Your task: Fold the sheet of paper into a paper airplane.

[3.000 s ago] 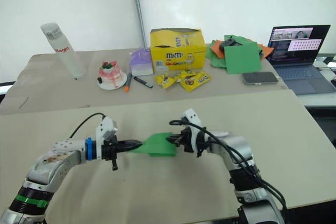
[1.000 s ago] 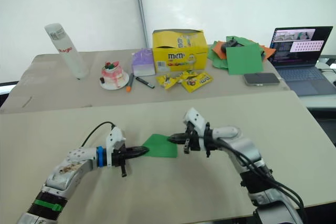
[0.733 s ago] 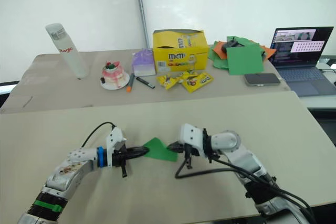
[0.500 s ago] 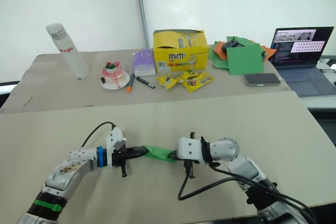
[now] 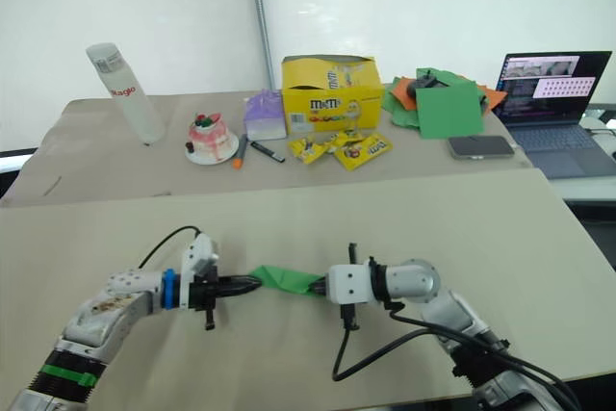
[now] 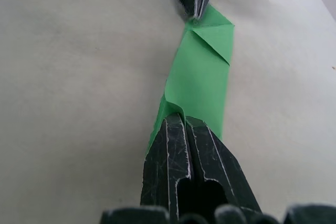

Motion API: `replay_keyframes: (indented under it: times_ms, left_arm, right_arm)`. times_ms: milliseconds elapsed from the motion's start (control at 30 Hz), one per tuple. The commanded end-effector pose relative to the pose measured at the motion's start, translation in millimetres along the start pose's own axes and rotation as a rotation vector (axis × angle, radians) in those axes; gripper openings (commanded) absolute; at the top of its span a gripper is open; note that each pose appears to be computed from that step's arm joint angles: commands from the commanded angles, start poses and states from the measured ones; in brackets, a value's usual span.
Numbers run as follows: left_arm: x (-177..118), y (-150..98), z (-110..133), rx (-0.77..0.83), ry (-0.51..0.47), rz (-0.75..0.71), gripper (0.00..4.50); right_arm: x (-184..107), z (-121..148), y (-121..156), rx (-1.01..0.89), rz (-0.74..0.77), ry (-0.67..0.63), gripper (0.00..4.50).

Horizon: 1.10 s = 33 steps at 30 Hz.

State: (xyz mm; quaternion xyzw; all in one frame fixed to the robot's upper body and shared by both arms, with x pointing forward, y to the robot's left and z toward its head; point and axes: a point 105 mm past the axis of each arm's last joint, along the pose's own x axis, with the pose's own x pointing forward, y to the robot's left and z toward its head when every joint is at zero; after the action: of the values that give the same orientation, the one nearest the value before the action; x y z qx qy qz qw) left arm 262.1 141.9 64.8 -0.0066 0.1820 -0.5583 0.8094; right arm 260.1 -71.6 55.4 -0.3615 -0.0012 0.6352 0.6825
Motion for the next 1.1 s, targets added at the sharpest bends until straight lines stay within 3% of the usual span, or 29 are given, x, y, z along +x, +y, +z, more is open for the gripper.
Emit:
replay_keyframes:
  times_ms: [33, 167, 400, 700, 867, 1000, 1100]
  left_arm:
    - [6.8, -2.8, 21.5, 0.068, -0.072, -0.032, 0.0]
    - [20.4, -5.7, 20.8, 0.075, -0.086, -0.068, 0.0]
    - [51.4, 2.3, -5.8, 0.199, 0.035, -0.029, 0.0]
    - [55.8, 3.5, -20.1, 0.248, 0.072, -0.012, 0.0]
    - [53.8, 2.6, -22.9, 0.231, 0.069, 0.001, 0.0]
    - [52.8, 1.8, -23.6, 0.224, 0.066, 0.006, 0.0]
    - [53.2, 1.7, -22.6, 0.218, 0.06, 0.006, 0.0]
  right_arm:
    - [5.0, -14.7, 12.0, 0.037, 0.043, 0.059, 0.02]
    - [5.5, -14.7, 12.2, 0.035, 0.05, 0.066, 0.02]
    - [3.5, -13.2, 9.1, 0.041, 0.038, 0.071, 0.02]
    - [-22.2, -16.9, -1.3, 0.108, 0.041, 0.094, 0.02]
    - [-42.7, -4.4, -19.4, 0.186, -0.005, 0.04, 1.58]
    - [-51.6, 21.0, -35.1, 0.324, -0.038, -0.09, 2.9]
    - [-45.5, 29.8, -39.1, 0.375, -0.041, -0.129, 2.75]
